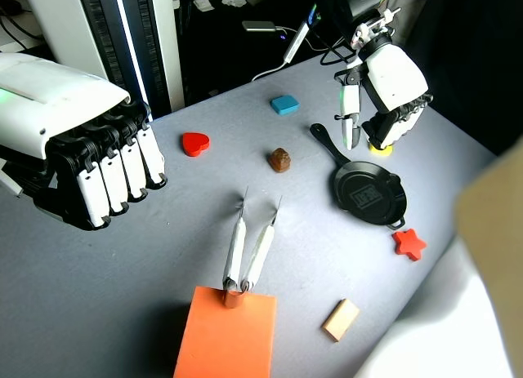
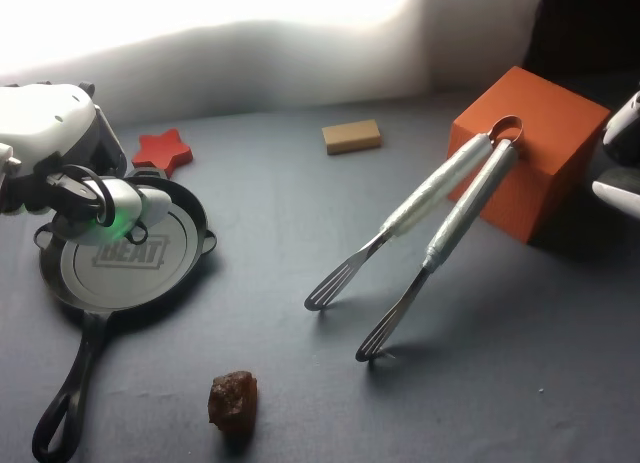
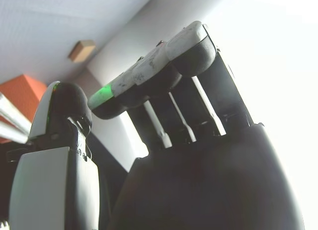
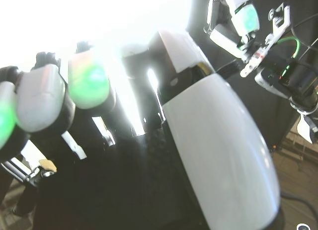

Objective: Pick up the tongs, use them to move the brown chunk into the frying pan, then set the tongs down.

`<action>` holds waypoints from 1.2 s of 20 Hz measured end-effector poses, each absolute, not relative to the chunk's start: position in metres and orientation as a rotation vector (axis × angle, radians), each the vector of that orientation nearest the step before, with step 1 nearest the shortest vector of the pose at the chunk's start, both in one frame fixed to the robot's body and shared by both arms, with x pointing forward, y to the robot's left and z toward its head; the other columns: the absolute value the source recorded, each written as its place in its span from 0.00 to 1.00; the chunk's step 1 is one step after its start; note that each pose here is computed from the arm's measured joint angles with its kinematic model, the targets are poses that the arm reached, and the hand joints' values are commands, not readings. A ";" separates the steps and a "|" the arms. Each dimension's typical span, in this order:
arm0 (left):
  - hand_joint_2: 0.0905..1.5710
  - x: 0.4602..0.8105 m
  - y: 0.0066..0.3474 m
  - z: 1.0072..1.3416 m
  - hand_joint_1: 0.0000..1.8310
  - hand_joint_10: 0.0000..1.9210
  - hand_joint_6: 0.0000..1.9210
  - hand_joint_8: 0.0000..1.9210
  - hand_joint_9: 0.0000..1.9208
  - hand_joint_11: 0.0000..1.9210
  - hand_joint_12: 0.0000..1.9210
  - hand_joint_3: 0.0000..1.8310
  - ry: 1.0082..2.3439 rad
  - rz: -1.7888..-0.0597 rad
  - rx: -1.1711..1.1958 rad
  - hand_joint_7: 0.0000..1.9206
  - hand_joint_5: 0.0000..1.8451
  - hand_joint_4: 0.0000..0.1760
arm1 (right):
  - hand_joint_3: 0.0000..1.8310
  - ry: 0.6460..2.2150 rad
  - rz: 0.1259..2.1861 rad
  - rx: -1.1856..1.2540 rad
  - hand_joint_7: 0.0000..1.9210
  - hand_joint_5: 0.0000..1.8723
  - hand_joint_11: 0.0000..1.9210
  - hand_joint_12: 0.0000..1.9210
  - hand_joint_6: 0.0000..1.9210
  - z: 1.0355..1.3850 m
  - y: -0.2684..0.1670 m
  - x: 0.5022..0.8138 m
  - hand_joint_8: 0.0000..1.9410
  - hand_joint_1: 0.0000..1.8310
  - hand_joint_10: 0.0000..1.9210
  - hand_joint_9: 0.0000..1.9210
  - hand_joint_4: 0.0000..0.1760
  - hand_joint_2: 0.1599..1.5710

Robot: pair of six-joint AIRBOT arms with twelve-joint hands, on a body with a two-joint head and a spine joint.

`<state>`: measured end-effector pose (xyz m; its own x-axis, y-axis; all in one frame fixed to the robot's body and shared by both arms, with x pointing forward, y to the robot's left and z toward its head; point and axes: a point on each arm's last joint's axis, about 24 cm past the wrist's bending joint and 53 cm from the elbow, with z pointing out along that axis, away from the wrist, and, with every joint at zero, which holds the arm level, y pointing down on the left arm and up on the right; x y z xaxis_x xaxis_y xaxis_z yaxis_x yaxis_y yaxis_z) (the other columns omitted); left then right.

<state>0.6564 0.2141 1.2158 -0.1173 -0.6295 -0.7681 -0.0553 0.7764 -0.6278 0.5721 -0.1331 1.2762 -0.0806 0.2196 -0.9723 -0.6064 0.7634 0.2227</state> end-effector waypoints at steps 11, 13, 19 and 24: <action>0.77 0.659 0.221 1.212 0.00 0.02 0.01 0.00 0.01 0.00 0.11 0.00 1.636 -0.521 -0.585 0.02 0.03 0.05 | 0.00 1.525 0.725 -0.436 0.00 0.00 0.00 0.08 0.00 1.267 -0.113 0.565 0.00 0.40 0.00 0.01 0.00 0.55; 0.77 0.659 0.220 1.211 0.04 0.01 0.00 0.00 0.01 0.00 0.04 0.00 1.639 -0.523 -0.581 0.03 0.03 0.03 | 0.00 1.556 0.714 -0.433 0.00 0.00 0.00 0.08 0.00 1.263 -0.113 0.574 0.00 0.43 0.00 0.01 0.00 0.53; 0.77 0.657 0.210 1.193 0.00 0.01 0.01 0.01 0.02 0.00 0.10 0.00 1.721 -0.512 -0.494 0.03 0.04 0.06 | 0.00 1.697 0.713 -0.437 0.00 0.00 0.00 0.10 0.00 1.244 -0.101 0.586 0.00 0.49 0.00 0.00 0.00 0.50; 0.78 0.659 0.216 1.193 0.02 0.01 0.00 0.00 0.04 0.00 0.24 0.00 1.714 -0.504 -0.514 0.04 0.03 0.11 | 0.00 1.769 0.791 -0.397 0.03 0.00 0.00 0.11 0.00 1.251 -0.075 0.614 0.00 0.49 0.00 0.02 0.00 0.50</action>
<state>0.6594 0.2161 1.1928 -0.1862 -0.5873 -0.7876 -0.0676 0.8074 -0.5861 0.6138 -0.0751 1.2508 -0.3396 0.1166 -0.9333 -0.6180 0.7204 0.3148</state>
